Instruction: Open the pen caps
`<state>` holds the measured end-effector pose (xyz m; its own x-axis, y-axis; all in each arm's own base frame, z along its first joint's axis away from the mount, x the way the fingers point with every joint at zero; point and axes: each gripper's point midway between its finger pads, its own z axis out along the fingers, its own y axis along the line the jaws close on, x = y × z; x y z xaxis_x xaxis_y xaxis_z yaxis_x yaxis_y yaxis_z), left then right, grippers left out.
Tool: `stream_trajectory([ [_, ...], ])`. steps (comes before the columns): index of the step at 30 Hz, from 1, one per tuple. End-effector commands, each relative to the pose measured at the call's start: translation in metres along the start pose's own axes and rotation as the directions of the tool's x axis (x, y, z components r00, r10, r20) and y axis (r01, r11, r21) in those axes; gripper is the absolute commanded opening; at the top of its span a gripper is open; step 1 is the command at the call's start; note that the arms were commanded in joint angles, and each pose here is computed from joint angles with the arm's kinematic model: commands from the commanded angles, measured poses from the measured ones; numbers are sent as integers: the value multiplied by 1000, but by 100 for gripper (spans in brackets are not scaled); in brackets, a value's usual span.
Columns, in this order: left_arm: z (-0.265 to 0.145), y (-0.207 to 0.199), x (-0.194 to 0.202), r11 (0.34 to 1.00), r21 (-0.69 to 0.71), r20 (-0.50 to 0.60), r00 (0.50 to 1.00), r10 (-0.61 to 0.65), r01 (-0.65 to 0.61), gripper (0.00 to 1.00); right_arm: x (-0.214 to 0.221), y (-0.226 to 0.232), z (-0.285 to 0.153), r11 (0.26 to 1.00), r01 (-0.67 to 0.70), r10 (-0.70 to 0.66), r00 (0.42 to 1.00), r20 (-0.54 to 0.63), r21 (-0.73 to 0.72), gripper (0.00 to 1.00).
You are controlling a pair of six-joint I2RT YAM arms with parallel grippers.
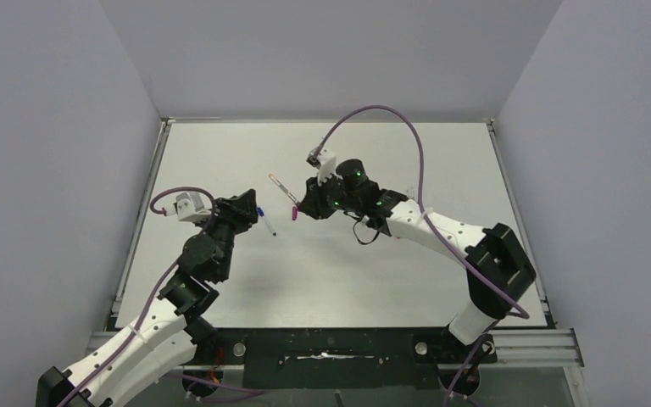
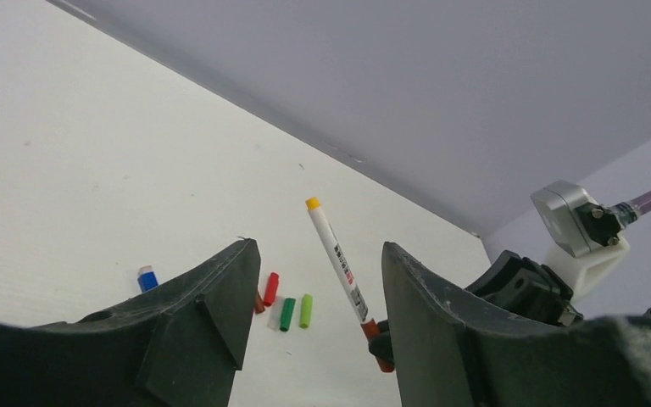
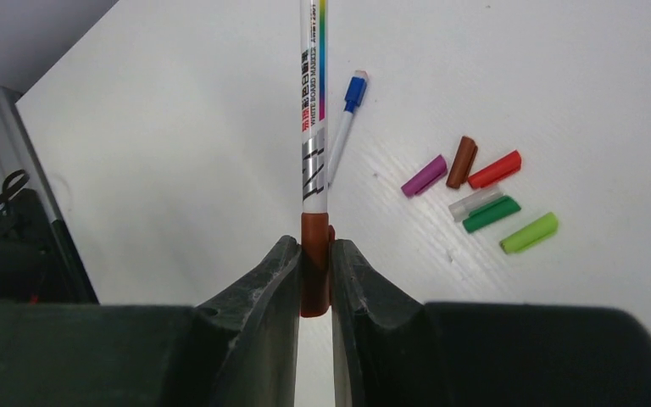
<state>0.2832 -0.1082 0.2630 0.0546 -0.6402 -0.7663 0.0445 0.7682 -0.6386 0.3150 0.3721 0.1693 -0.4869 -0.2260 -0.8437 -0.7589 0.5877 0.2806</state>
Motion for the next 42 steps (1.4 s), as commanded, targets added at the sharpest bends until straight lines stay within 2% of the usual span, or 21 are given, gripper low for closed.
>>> stream_trajectory([
  [1, -2, -44, 2, 973, 224, -15, 998, -56, 58, 54, -22, 12, -34, 993, -75, 88, 983, 160, -87, 0],
  [3, -3, -56, 11, 955, 287, -50, 997, -63, 74, 55, -19, 17, -50, 984, -104, 132, 970, 204, -142, 0],
  [8, -7, -75, 23, 910, 400, -99, 992, -77, 111, 56, -23, 40, -80, 964, -69, 144, 947, 286, -256, 0],
  [14, -11, -87, 32, 866, 469, -147, 982, -115, 172, 57, -13, 59, -86, 941, -55, 166, 935, 314, -335, 0],
  [30, -6, -99, 55, 814, 528, -261, 959, -116, 242, 57, -23, 66, -95, 931, -14, 166, 907, 388, -365, 0],
  [42, -4, -102, 65, 806, 533, -295, 950, -107, 256, 51, -24, 70, -89, 926, -6, 153, 920, 360, -378, 0],
])
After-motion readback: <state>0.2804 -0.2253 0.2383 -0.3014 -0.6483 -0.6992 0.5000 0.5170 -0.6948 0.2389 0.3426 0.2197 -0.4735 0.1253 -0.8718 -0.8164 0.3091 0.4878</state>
